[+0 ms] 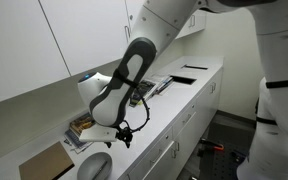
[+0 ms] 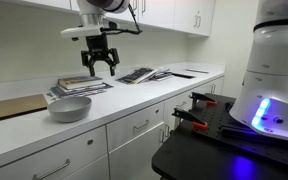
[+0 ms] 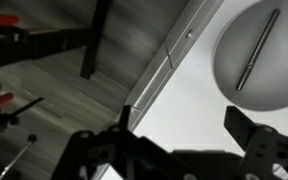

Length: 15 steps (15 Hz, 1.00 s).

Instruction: Get the pen from the grey bowl then put it on the table

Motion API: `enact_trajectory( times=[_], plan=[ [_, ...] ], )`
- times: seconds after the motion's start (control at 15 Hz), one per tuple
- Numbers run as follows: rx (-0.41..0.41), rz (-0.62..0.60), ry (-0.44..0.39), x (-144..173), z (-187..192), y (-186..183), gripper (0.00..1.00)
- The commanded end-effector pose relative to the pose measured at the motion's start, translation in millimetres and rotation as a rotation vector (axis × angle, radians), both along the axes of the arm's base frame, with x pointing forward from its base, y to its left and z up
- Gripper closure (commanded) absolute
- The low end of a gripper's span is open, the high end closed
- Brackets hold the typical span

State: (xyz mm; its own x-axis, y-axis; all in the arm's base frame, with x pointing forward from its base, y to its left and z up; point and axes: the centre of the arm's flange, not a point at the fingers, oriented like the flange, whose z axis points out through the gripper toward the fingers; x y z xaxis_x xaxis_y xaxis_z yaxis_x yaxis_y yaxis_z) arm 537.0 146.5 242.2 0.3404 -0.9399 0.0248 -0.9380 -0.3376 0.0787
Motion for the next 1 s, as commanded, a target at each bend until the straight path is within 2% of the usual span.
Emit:
enact_trajectory(
  times=[0.0,0.53,0.93],
  plan=[
    [0.020,-0.032,0.031,4,-3,4,0.00],
    [0.015,-0.039,0.040,6,-7,4,0.00],
    [0.127,-0.031,0.016,22,-22,11,0.00]
  ],
)
